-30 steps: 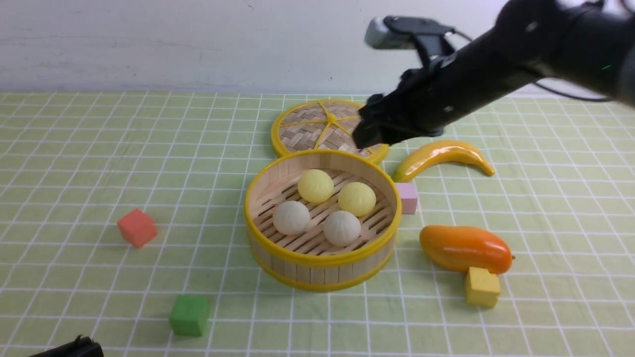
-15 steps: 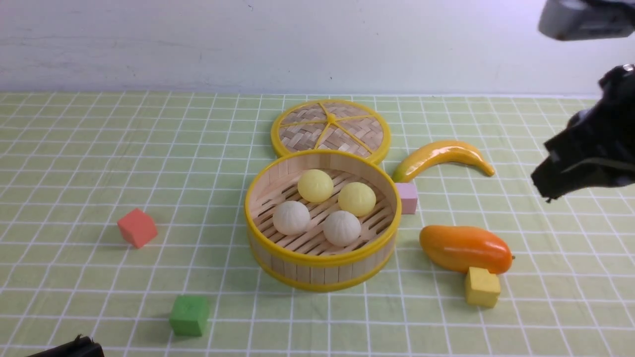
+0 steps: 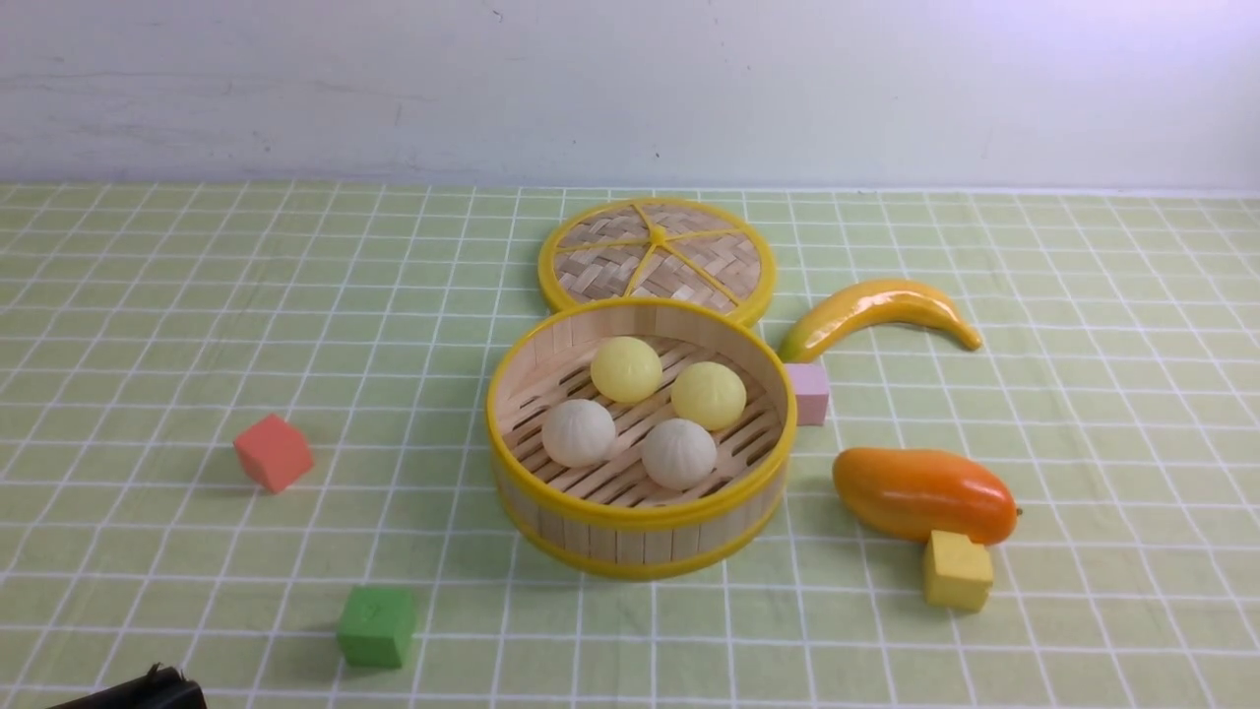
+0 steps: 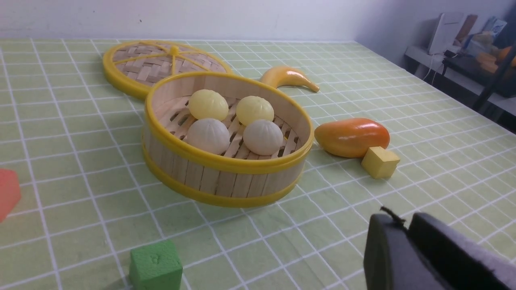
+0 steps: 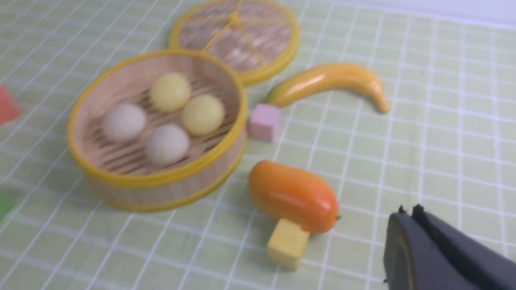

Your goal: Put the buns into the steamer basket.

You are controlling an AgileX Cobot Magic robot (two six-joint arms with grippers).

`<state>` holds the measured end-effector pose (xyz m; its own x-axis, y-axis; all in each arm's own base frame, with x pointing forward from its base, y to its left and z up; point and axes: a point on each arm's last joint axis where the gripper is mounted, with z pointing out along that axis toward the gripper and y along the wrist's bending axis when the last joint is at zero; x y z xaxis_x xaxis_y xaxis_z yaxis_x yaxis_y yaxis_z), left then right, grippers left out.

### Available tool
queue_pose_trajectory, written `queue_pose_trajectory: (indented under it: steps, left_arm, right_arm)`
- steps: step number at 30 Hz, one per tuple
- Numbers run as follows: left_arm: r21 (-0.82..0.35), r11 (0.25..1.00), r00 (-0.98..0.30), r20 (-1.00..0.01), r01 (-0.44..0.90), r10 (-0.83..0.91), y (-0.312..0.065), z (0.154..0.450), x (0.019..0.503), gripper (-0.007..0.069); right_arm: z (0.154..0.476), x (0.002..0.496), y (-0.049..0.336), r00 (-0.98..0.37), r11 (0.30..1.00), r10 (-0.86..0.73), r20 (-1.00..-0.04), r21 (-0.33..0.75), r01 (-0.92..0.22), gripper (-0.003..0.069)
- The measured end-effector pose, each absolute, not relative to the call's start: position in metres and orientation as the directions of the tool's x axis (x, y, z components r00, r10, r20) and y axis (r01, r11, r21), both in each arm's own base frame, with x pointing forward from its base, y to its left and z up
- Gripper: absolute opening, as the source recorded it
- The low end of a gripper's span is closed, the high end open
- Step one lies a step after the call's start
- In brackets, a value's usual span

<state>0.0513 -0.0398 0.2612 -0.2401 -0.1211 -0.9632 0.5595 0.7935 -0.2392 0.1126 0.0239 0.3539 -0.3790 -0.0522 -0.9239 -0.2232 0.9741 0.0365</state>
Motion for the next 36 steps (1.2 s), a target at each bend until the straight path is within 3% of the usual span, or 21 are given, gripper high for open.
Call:
queue_pose_trajectory:
  steps: [4,10,13,17,36]
  left_arm:
    - [-0.239,0.794,-0.24,-0.963,0.56,-0.121,-0.04,0.261,0.051,0.0071]
    - [-0.239,0.794,-0.24,-0.963,0.56,-0.121,-0.04,0.261,0.051,0.0078]
    - [-0.239,0.793,-0.24,-0.963,0.56,-0.122,-0.04,0.261,0.051,0.0081]
    - [-0.239,0.793,-0.24,-0.963,0.56,-0.121,-0.04,0.261,0.051,0.0085]
    - [-0.239,0.794,-0.242,-0.963,0.559,-0.12,-0.04,0.261,0.051,0.0092]
  right_arm:
    - [0.293,0.081,0.01,-0.246,0.993,0.01,-0.969,0.038,-0.11,-0.0019]
    - [0.207,0.058,0.002,-0.2,0.996,0.094,-0.975,0.092,0.019,-0.0018]
    - [0.185,0.055,0.0,-0.206,0.997,0.079,-0.975,0.072,0.038,-0.0017]
    - [0.173,0.053,0.001,-0.283,0.998,0.06,-0.957,0.052,0.035,-0.0013]
    - [0.173,0.052,0.001,-0.297,0.998,0.061,-0.953,0.053,0.034,-0.001]
